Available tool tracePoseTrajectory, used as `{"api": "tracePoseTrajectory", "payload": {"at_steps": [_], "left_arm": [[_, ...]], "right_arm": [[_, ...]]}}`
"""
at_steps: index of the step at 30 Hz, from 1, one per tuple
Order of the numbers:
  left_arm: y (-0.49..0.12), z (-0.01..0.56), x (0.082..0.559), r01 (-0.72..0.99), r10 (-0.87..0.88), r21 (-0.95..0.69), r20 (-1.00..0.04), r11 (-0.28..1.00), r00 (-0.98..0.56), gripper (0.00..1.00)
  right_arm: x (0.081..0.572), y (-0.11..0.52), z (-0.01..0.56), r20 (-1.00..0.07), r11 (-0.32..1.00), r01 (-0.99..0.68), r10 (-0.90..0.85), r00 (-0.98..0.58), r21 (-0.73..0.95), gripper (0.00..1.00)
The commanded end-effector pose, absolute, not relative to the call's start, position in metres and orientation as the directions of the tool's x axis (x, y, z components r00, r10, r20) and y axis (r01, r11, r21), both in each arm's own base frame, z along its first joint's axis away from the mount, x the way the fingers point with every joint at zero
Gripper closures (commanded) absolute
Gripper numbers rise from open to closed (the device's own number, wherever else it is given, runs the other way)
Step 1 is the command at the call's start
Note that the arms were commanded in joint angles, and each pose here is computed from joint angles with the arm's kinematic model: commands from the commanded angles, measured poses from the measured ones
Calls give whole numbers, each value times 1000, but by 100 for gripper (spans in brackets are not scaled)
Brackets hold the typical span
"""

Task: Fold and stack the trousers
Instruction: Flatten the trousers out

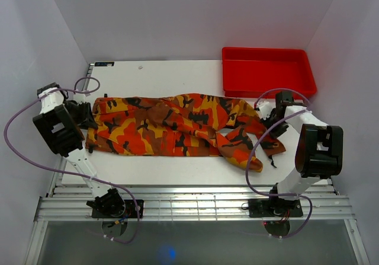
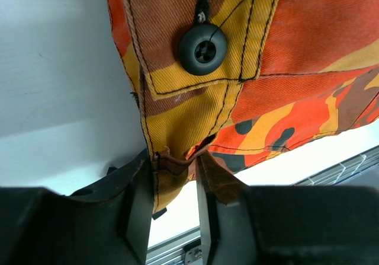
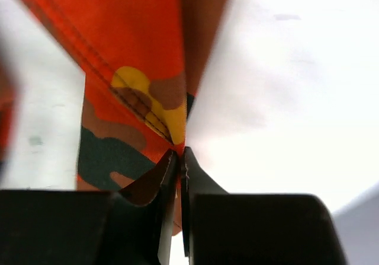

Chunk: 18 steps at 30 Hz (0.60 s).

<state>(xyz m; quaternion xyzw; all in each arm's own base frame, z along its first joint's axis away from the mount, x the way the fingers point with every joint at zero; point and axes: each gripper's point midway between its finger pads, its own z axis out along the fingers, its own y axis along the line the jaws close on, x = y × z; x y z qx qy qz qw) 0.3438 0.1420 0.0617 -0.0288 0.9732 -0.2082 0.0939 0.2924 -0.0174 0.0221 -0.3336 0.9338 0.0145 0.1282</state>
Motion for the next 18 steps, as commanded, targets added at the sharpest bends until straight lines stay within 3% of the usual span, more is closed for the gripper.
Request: {"api": "tracePoseTrajectory", "payload": {"at_steps": [1, 5, 8, 9, 11, 12, 13, 18], "left_arm": [[133, 79, 345, 13, -92, -427, -223, 904, -970, 60], [130, 77, 345, 1, -106, -445, -215, 895, -971, 62], [127, 76, 346, -12, -121, -465, -206, 885, -971, 59], [127, 77, 347, -11, -122, -468, -207, 883, -971, 58], [126, 77, 347, -10, -123, -472, -209, 882, -970, 55], [125, 76, 347, -14, -126, -475, -206, 880, -970, 54], [124, 76, 347, -14, -129, -482, -207, 876, -970, 53], [122, 76, 347, -13, -130, -490, -206, 872, -970, 52]], "right_arm": [[395, -72, 106, -402, 765, -471, -636, -659, -439, 92], [459, -96, 186, -515, 761, -313, -625, -586, -568, 92], [474, -89, 212, -528, 755, -336, -641, -557, -562, 68], [471, -84, 213, -532, 767, -365, -633, -563, -527, 55], [446, -57, 197, -535, 803, -474, -595, -600, -361, 51], [433, -46, 189, -531, 810, -509, -579, -619, -291, 42], [420, -30, 184, -544, 810, -548, -562, -623, -208, 40], [334, 28, 131, -458, 805, -550, -412, -788, 222, 36]]}}
